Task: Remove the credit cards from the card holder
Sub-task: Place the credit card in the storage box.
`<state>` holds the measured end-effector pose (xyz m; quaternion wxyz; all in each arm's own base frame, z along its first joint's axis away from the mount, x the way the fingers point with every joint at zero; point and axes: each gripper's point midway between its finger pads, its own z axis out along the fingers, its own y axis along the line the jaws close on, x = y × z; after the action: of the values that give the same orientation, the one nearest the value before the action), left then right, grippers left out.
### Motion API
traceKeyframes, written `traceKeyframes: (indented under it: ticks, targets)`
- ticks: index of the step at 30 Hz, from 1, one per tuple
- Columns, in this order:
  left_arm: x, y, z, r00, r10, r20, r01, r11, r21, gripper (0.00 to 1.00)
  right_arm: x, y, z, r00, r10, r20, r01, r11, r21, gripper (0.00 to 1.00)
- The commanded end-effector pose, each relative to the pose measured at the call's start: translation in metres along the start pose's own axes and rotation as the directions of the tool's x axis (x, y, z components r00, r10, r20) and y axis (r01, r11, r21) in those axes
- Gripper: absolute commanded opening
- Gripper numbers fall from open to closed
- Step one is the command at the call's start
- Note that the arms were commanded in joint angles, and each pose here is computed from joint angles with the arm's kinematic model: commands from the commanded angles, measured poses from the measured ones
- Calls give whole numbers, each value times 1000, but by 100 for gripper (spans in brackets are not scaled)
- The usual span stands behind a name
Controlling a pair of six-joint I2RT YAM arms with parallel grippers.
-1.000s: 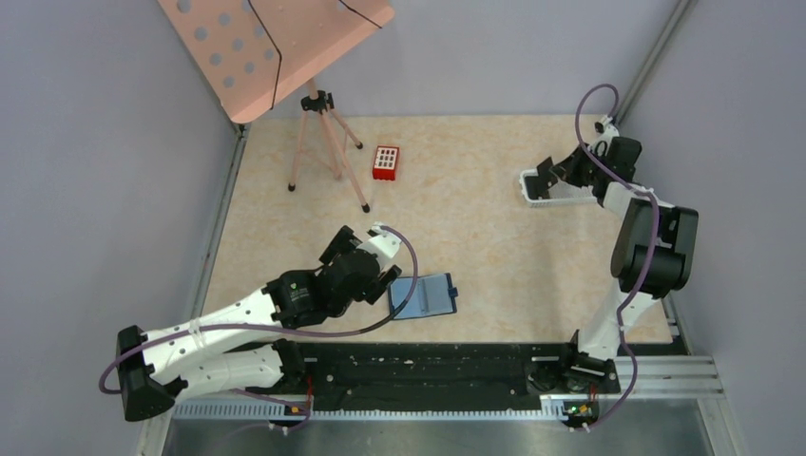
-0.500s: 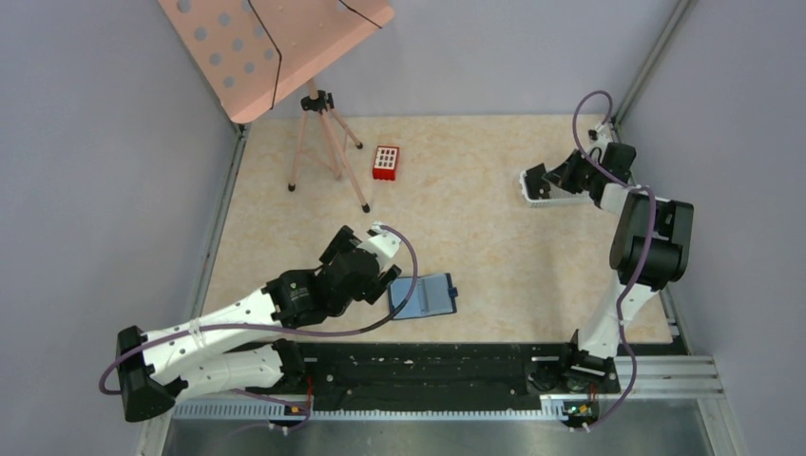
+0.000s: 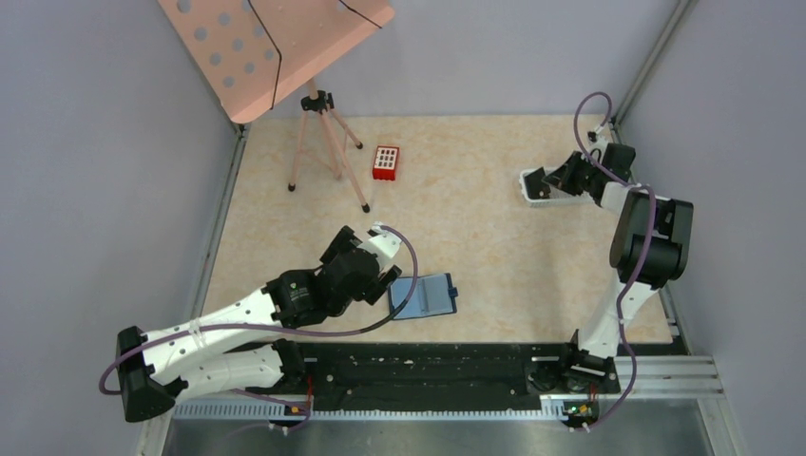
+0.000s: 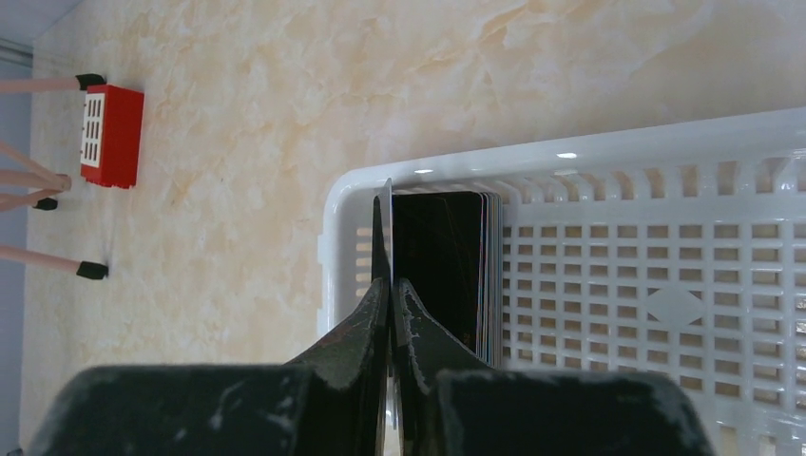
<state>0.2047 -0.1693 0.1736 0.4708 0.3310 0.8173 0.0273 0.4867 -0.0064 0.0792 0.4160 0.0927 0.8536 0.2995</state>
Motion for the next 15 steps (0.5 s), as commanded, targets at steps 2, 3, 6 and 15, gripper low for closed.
traceKeyframes:
  ticks: [2, 3, 6, 15]
  targets:
    - [-7, 2, -1, 999, -23, 24, 23, 1000, -3, 97, -8, -6, 6, 1000, -6, -5, 6, 1000, 1, 9]
    - [-7, 2, -1, 999, -24, 24, 24, 1000, -2, 97, -8, -6, 6, 1000, -4, -7, 4, 1000, 2, 9]
    - [-7, 2, -1, 999, -24, 23, 24, 1000, -1, 97, -9, -7, 6, 1000, -6, -5, 6, 1000, 12, 10]
    - [-6, 1, 0, 1000, -23, 18, 23, 1000, 0, 97, -11, -7, 7, 1000, -15, -3, 15, 999, 34, 19]
